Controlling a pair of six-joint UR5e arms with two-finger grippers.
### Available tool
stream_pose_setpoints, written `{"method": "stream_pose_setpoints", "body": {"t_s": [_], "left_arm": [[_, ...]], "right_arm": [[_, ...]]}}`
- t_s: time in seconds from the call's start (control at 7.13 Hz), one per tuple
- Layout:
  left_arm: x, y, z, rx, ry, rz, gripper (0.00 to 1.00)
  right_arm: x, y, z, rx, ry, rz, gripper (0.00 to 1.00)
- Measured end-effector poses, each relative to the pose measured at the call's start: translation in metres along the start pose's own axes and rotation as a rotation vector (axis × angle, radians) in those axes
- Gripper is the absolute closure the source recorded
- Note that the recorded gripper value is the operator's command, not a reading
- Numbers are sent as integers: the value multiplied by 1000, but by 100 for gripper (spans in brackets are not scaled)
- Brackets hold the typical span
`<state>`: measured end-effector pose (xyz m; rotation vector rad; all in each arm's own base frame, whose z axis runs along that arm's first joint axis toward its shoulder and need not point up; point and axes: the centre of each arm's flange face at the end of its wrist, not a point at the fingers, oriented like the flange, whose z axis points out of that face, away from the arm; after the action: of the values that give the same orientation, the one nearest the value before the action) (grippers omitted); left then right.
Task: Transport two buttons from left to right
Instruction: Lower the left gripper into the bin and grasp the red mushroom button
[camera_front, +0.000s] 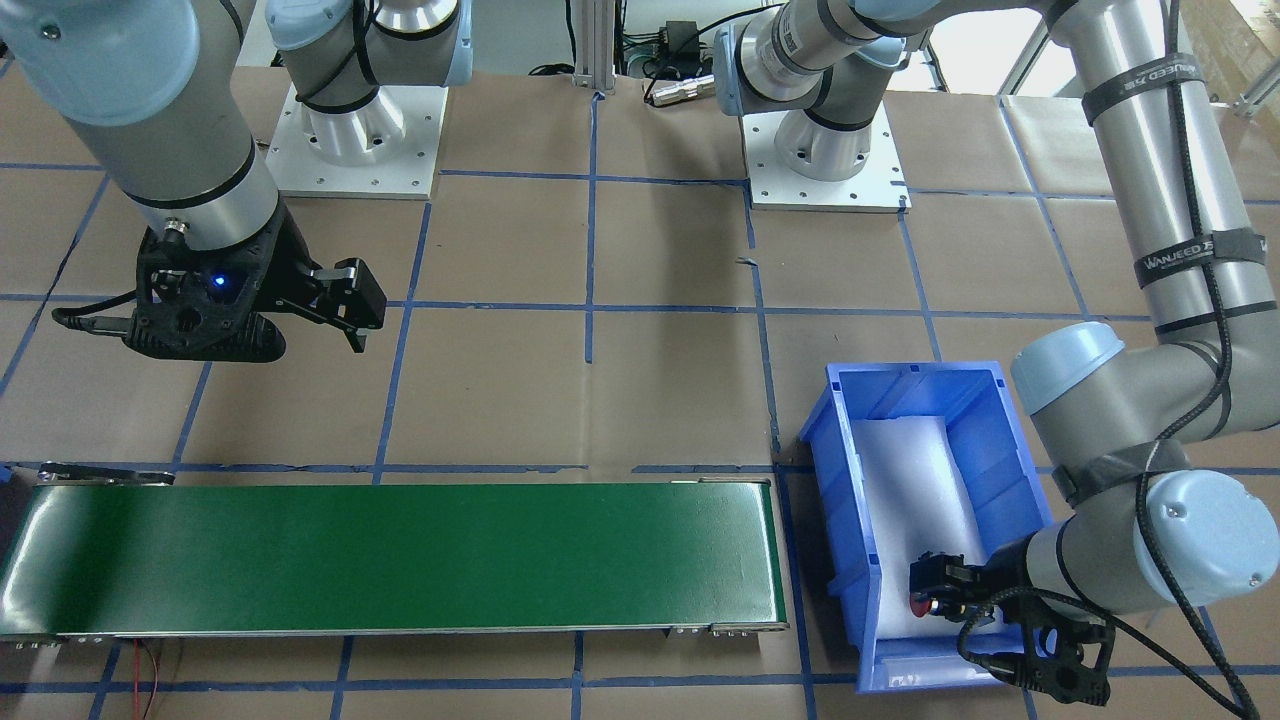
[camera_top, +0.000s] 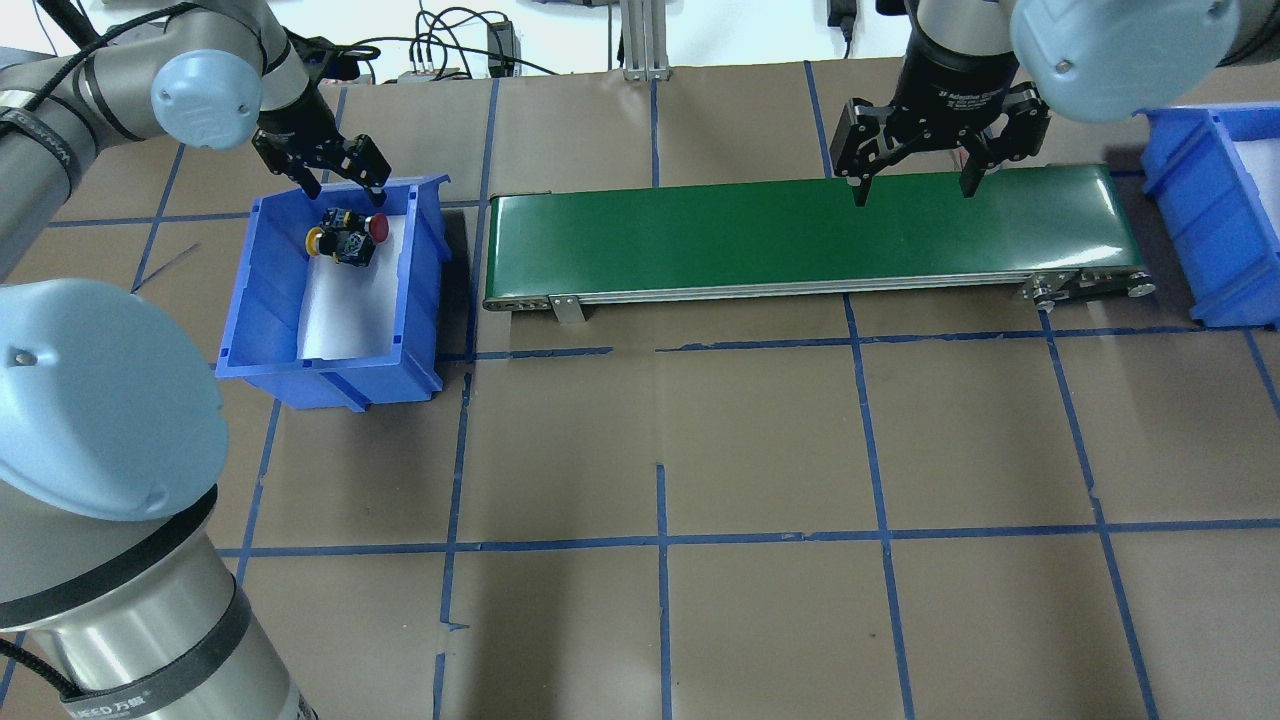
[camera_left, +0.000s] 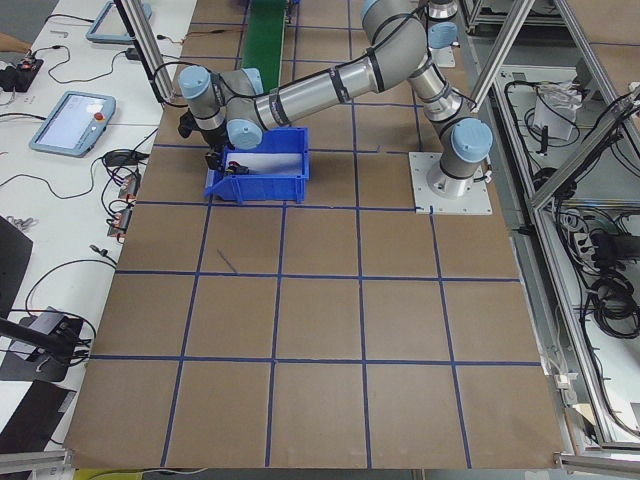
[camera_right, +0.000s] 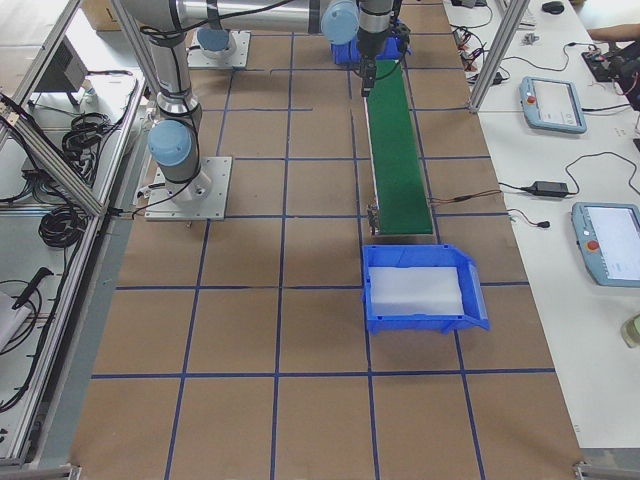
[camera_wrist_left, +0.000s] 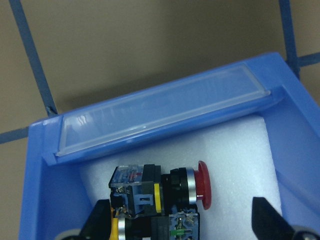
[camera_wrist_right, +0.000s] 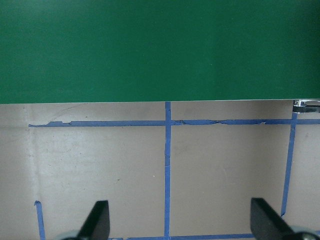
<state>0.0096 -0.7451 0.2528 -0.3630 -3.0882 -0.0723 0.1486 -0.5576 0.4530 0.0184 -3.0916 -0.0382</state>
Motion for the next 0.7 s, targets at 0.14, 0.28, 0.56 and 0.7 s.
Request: {"method": "stream_pose_setpoints", "body": {"t_s": [0.14,0.28,0.56,0.7], "left_arm": [[-1,-3,7,2,-1,1,0],[-2,-5,15,2,-1,3,0],[-3,-6,20,1,-5,3,0],[-4,-6,20,1,-7,4,0]], "right_arm": [[0,0,0,0,0,-1,0],[0,0,0,-1,0,-1,0],[0,0,-1,1,0,-1,0],[0,0,-1,2,1,-1,0]]}}
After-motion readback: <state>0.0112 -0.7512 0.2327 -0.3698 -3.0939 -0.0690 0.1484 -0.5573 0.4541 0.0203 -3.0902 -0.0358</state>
